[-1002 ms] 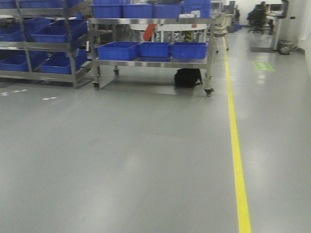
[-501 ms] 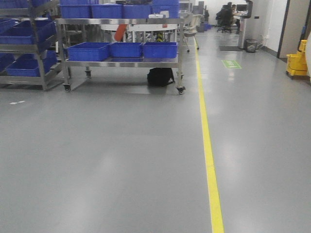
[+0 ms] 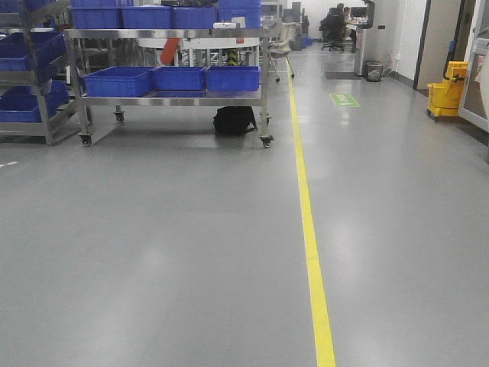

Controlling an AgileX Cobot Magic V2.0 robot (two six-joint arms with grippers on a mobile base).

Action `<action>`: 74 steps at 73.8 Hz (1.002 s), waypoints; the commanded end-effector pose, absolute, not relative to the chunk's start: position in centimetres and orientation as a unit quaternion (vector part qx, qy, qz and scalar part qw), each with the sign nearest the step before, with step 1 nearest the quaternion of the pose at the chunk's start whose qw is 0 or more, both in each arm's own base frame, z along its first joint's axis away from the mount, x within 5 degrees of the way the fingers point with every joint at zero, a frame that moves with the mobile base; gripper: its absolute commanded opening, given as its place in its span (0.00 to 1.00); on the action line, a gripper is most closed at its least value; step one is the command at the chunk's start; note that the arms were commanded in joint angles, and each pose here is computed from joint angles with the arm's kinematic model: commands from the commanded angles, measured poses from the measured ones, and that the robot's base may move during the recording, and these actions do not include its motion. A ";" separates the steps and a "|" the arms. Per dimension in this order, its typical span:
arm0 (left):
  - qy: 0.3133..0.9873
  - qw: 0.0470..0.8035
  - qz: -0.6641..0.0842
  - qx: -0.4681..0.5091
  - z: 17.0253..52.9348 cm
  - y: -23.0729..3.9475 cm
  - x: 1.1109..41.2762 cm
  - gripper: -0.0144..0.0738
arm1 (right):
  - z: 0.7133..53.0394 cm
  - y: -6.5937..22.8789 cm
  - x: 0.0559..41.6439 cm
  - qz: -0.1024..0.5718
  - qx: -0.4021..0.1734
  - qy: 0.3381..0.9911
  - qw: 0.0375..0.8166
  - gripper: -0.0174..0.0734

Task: Move white bin to right shelf second layer
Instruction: 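Turn the base away from the table, holding the bin in the right gripper, then drive along the yellow-lined aisle carrying the bin in the right gripper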

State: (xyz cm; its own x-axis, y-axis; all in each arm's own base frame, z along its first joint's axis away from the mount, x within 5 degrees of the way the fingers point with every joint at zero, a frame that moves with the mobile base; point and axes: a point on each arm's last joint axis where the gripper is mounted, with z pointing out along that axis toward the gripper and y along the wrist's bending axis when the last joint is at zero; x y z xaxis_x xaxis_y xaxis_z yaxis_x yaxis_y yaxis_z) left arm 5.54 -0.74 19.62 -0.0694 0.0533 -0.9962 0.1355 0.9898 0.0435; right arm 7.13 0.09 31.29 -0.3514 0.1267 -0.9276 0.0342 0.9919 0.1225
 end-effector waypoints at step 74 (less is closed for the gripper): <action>0.709 0.702 -0.034 0.062 19.2 -0.8 5.6 0.26 | 33.0 0.1 7.3 0.045 0.049 0.785 0.616 0.24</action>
